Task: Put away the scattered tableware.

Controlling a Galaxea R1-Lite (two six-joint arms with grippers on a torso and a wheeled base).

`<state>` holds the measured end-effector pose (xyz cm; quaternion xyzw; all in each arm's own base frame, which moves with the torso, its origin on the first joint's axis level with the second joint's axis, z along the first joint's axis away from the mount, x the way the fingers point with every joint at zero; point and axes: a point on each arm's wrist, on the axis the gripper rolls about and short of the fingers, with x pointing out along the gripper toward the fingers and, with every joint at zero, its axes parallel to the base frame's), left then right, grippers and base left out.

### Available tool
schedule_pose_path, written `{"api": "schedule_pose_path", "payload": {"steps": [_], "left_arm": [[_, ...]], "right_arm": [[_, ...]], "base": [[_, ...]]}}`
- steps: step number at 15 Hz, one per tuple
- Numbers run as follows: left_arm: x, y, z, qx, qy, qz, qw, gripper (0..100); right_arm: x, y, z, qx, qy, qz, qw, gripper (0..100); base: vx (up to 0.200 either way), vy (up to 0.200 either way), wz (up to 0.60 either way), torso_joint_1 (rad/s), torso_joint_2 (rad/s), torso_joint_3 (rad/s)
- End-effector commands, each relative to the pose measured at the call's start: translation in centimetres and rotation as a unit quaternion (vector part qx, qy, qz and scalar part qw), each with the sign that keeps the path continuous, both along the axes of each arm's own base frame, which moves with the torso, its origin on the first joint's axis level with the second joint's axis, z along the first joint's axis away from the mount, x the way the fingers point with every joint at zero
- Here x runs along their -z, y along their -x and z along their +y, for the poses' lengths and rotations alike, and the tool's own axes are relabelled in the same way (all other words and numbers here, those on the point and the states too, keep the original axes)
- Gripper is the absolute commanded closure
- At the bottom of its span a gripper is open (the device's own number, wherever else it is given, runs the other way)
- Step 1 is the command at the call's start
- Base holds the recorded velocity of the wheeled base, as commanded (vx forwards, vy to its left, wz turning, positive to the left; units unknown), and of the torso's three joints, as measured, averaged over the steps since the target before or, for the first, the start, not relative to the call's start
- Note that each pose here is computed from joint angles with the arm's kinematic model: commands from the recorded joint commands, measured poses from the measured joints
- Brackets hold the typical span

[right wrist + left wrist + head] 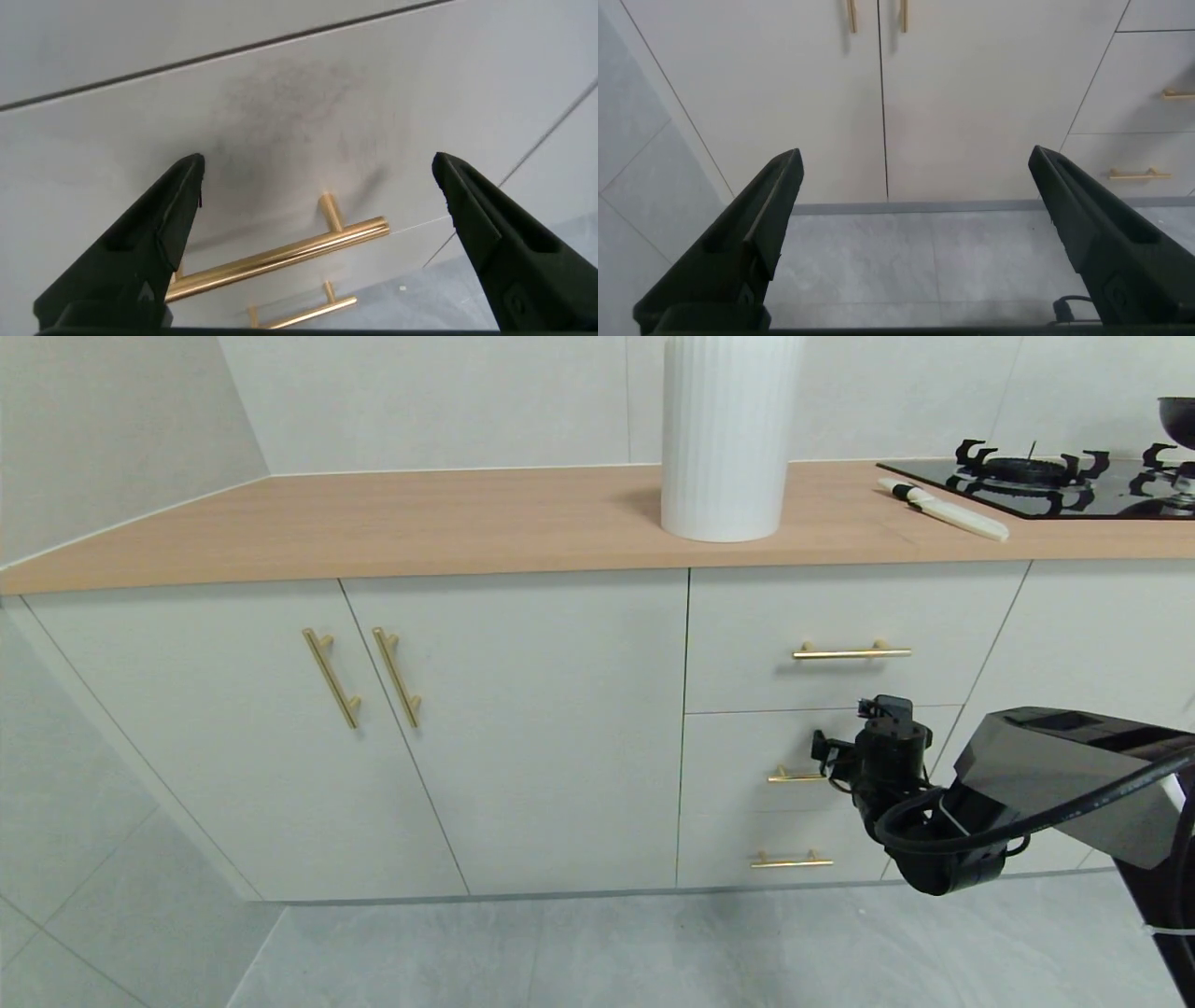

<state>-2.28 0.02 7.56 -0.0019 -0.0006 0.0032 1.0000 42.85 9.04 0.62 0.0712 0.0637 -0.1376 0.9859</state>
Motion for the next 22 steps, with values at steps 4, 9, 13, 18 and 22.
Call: {"api": "schedule_pose_path", "payload": {"steps": [4,9,13,18,22], "left_arm": [[0.0,0.0,0.0,-0.001,0.0,0.001,1.0,0],[0.0,0.0,0.0,0.0,0.0,0.001,1.0,0],[0.0,0.0,0.0,-0.001,0.0,0.001,1.0,0],[0.0,0.0,0.0,-0.001,0.0,0.001,1.0,0],[0.0,0.0,0.0,-0.001,0.0,0.001,1.0,0]], "right_arm": [[-2.2,4.8,0.2,-0.023,0.01,0.039,0.999,0],[-11.4,17.1,-0.8,-0.069,0.034,0.0,0.997,0],[-15.4,25.6,-3.6,-0.059,0.076,-0.067,0.993,0],[-17.1,34.7,-7.5,-0.008,0.108,-0.145,0.984,0],[-17.1,41.1,-9.9,0.061,0.147,-0.173,0.972,0]], "base": [[0.0,0.0,0.0,0.0,0.0,0.0],[0.0,0.0,0.0,0.0,0.0,0.0],[0.0,0.0,0.0,0.0,0.0,0.0],[0.0,0.0,0.0,0.0,0.0,0.0],[0.0,0.0,0.0,0.0,0.0,0.0]]}}
